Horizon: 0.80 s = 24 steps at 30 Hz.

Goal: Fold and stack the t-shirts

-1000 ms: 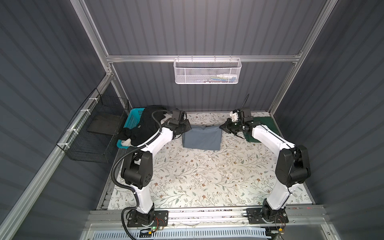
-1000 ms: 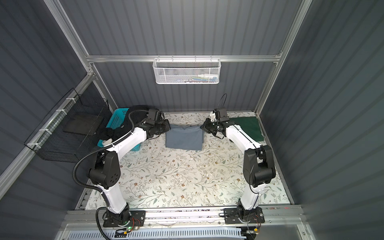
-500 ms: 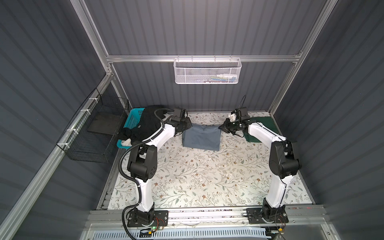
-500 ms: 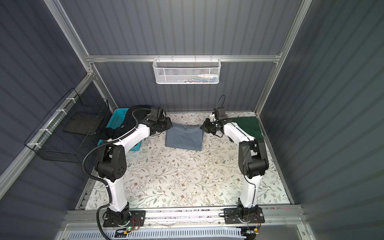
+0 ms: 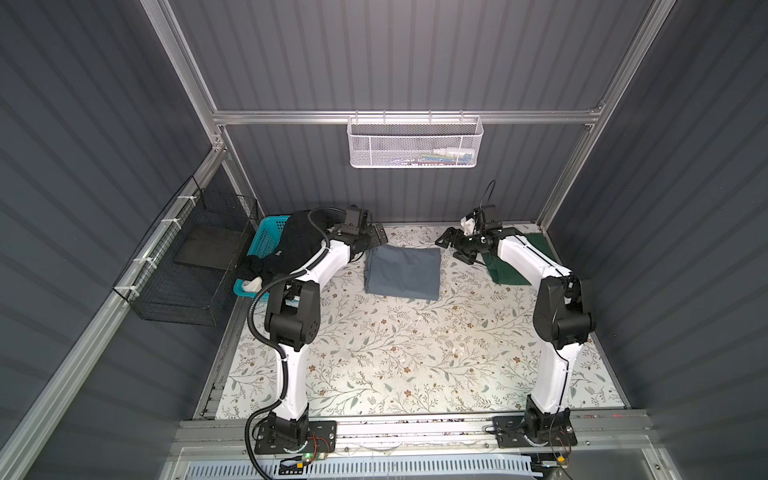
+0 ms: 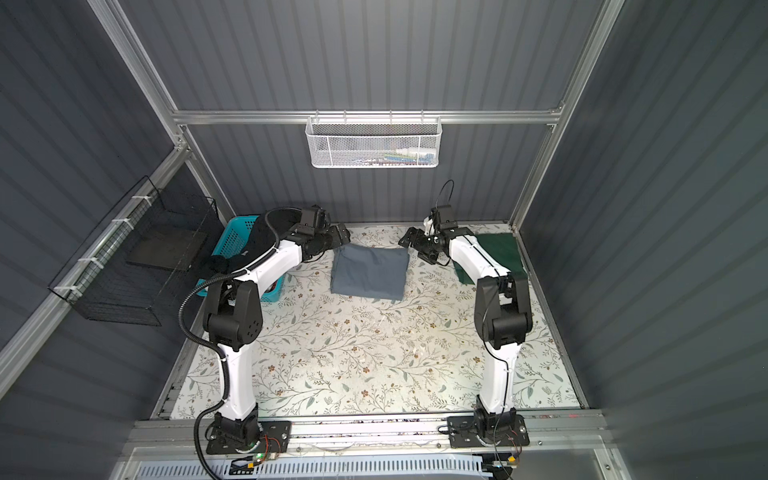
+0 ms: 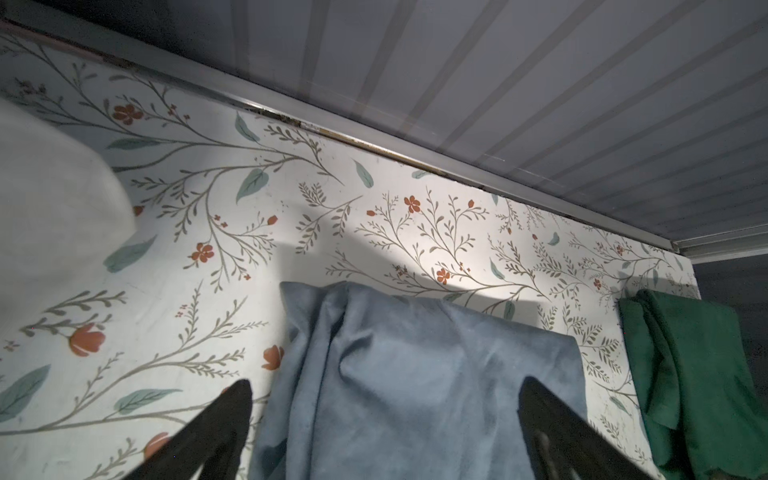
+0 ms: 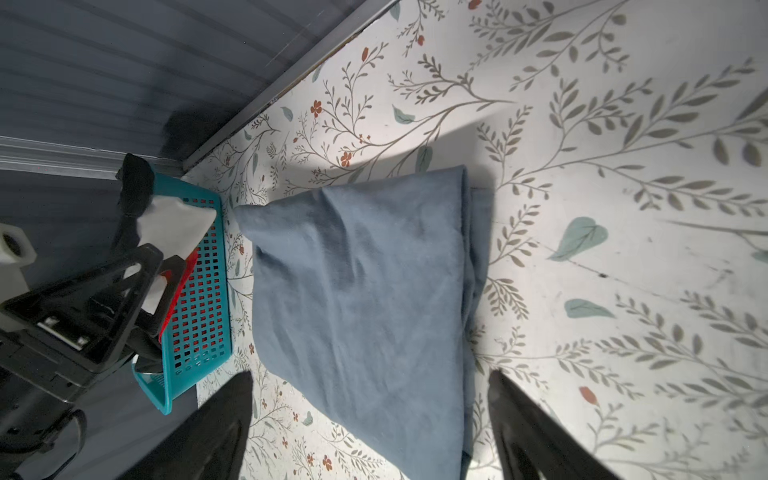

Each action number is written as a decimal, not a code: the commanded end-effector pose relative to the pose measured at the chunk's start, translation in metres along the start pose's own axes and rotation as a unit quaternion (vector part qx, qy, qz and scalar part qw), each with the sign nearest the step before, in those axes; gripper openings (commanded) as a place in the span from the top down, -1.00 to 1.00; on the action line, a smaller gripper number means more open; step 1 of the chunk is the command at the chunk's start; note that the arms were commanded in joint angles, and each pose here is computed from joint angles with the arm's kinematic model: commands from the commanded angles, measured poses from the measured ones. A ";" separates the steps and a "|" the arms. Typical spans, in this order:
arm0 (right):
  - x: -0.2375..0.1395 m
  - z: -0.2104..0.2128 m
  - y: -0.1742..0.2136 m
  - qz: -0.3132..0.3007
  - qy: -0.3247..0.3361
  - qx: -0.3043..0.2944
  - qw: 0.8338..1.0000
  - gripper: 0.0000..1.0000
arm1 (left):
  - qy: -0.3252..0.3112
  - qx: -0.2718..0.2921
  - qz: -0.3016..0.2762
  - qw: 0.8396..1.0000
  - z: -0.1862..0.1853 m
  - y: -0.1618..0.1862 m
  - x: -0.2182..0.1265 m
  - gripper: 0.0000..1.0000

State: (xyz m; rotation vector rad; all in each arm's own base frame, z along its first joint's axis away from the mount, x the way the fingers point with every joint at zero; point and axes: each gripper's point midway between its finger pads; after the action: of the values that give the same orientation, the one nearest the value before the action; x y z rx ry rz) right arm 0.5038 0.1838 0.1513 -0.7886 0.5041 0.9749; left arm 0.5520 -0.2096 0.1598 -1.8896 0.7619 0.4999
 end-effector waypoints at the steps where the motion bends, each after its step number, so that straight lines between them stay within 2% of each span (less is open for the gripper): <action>1: -0.006 -0.009 0.009 0.005 0.022 -0.020 1.000 -0.77 | 0.004 0.016 -0.024 1.000 0.000 -0.009 -0.022 -1.00; 4: 0.002 -0.016 0.019 0.016 0.033 -0.019 0.999 -0.77 | 0.018 0.015 0.004 1.000 0.002 0.010 -0.021 -0.99; 9: 0.018 -0.034 0.033 0.035 0.046 -0.002 0.998 -0.75 | -0.009 0.011 0.043 0.999 0.025 0.045 -0.013 -0.98; 13: 0.030 -0.043 0.037 0.037 0.047 0.009 0.998 -0.70 | -0.013 0.010 0.069 0.997 0.034 0.066 -0.001 -0.88; 15: 0.037 -0.047 0.041 0.043 0.047 0.017 0.998 -0.64 | -0.014 0.008 0.083 0.996 0.038 0.073 0.005 -0.78; 22: 0.064 -0.063 0.047 0.047 0.041 0.053 0.997 -0.60 | -0.037 -0.022 0.114 0.993 0.067 0.090 0.026 -0.74; 24: 0.069 -0.067 0.049 0.048 0.041 0.065 0.996 -0.59 | -0.034 -0.038 0.128 0.991 0.075 0.096 0.032 -0.68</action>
State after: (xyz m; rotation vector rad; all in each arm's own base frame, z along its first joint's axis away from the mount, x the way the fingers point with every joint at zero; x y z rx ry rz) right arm 0.4903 0.1802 0.0515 -0.7362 0.6730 1.0014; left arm 0.5066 -0.1877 0.0618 -1.8181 0.9162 0.7035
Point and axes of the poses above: each gripper's point midway between its finger pads, its own x axis out along the fingers, its own z axis along the line the jaws close on, y = z × x, and after that the axes turned 1 degree about -x, right-handed
